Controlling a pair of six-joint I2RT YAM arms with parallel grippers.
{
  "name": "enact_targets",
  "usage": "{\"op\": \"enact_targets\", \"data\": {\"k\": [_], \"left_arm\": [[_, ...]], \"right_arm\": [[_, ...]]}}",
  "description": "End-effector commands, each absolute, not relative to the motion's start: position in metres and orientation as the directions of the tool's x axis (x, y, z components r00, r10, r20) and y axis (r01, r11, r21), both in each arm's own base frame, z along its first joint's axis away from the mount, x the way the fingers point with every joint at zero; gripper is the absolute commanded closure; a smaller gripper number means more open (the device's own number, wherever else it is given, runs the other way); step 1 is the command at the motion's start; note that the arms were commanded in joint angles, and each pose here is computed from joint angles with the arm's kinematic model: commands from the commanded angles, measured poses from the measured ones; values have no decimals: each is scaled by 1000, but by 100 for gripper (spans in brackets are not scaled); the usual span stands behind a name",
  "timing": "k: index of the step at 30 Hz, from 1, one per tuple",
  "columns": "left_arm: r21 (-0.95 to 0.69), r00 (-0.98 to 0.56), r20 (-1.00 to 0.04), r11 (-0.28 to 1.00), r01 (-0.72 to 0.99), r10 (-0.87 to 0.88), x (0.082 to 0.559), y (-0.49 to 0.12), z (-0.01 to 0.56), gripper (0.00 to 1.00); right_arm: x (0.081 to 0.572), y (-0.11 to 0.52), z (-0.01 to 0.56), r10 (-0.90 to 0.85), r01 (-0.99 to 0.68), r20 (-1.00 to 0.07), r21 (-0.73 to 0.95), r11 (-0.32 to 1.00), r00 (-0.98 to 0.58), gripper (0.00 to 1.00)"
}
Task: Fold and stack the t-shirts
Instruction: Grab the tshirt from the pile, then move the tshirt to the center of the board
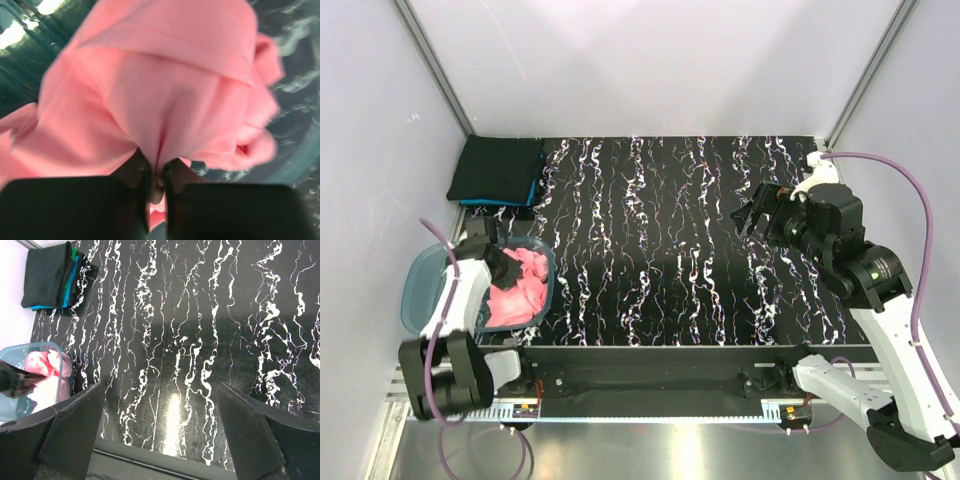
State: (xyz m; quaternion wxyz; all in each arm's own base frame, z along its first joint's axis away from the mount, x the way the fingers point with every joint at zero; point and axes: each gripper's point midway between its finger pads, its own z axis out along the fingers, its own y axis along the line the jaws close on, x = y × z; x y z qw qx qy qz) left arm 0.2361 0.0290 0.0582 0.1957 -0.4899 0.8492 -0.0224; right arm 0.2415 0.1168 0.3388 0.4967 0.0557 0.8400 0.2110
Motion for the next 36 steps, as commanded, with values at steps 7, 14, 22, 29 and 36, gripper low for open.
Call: {"op": "enact_targets", "data": {"k": [7, 14, 22, 29, 36], "left_arm": [[-688, -73, -715, 718, -105, -695, 291, -2, 426, 100], [-677, -249, -722, 582, 450, -646, 282, -127, 534, 100], [-776, -723, -606, 447, 445, -333, 287, -277, 346, 69], [-608, -770, -578, 772, 185, -271, 288, -229, 226, 34], [-557, -831, -536, 802, 217, -148, 275, -233, 172, 33]], "right_arm": [[236, 112, 390, 376, -149, -844, 458, 876, -383, 0], [244, 110, 407, 391, -148, -858, 458, 877, -334, 0], [247, 118, 365, 395, -94, -806, 479, 873, -442, 0], [256, 129, 316, 367, -44, -747, 466, 883, -554, 1], [289, 146, 237, 375, 86, -637, 437, 895, -673, 25]]}}
